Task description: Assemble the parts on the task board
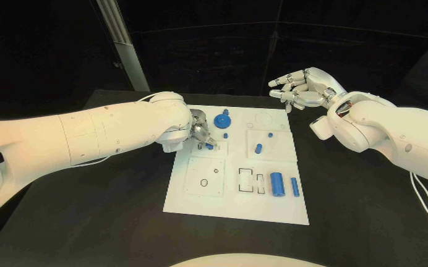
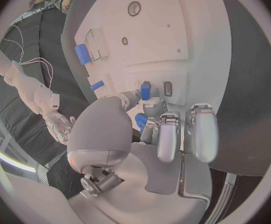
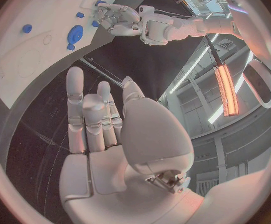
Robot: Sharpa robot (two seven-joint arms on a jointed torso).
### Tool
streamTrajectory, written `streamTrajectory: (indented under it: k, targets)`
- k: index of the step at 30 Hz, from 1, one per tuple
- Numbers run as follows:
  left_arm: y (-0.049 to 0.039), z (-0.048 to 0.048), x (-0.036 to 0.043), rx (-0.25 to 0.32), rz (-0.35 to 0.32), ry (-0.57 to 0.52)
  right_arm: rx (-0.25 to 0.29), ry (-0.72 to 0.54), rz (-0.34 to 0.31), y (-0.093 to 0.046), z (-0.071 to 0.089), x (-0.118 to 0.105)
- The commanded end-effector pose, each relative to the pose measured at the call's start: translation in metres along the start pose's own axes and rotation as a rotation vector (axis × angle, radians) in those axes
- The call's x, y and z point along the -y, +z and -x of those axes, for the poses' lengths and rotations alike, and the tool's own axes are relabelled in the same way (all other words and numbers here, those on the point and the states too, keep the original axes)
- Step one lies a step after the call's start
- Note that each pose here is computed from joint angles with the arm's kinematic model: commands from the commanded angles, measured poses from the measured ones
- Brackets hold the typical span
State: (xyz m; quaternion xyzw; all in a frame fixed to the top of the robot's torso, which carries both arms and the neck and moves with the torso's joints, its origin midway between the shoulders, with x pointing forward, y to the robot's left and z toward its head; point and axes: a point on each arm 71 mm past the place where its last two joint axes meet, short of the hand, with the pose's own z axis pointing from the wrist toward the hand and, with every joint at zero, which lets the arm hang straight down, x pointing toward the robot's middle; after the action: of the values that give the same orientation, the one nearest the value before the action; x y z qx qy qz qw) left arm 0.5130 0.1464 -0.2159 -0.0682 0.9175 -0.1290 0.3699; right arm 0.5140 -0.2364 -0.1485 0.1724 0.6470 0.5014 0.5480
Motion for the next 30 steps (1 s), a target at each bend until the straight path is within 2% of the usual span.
streamTrajectory:
  k: [1, 21, 30]
  targets:
    - [0.0000, 0.0017, -0.0002, 0.041, 0.011, 0.029, 0.016, -0.006, 0.022, 0.0000, 0.0018, -0.0024]
    - [0.0003, -0.0055, -0.0011, -0.008, 0.036, 0.066, 0.015, -0.010, 0.021, -0.0003, 0.0022, -0.0021]
    - [0.0002, -0.0058, -0.0013, -0.011, 0.038, 0.068, 0.014, -0.011, 0.021, -0.0001, 0.0020, -0.0022]
